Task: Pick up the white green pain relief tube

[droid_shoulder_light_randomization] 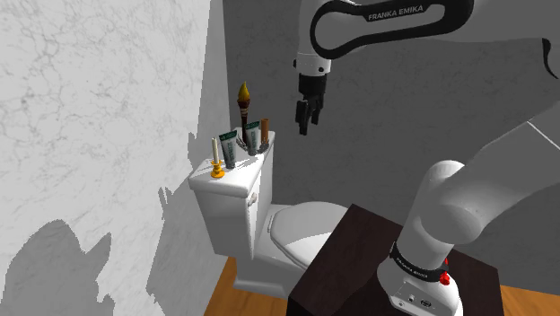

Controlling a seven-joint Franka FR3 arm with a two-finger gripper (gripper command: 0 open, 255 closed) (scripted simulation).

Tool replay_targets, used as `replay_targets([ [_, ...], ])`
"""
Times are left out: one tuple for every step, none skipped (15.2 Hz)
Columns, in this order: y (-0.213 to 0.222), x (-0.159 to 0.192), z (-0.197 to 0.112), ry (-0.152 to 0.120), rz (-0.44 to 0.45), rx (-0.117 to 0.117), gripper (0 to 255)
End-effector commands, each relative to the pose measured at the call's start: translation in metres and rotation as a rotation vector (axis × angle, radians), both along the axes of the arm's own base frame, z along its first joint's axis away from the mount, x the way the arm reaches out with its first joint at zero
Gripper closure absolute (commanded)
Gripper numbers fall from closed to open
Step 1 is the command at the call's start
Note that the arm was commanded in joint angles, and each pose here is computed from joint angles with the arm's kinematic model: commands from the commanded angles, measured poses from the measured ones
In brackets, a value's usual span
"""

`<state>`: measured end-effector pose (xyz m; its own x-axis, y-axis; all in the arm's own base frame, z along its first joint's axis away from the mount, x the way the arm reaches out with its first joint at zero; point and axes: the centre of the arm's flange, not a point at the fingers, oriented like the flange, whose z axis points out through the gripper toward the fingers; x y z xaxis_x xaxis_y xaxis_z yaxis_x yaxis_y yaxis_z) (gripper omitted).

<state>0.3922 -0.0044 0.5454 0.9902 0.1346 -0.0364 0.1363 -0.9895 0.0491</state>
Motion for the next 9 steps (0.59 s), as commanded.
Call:
replay_targets([
  [-0.007,0.026,-0.006,0.009,0.082,0.003,0],
  [-0.010,0.039,-0.008,0.014,0.121,0.005,0],
  [-0.013,0.052,-0.009,0.018,0.159,0.007,0],
  [-0.015,0.065,-0.011,0.023,0.197,0.008,0],
  [-0.016,0.079,-0.013,0.027,0.236,0.010,0],
  [-0.017,0.092,-0.015,0.032,0.274,0.012,0],
  [-0.017,0.106,-0.017,0.036,0.313,0.014,0],
  [-0.017,0.119,-0.019,0.041,0.351,0.016,0],
  [-0.017,0.132,-0.021,0.045,0.390,0.017,0],
])
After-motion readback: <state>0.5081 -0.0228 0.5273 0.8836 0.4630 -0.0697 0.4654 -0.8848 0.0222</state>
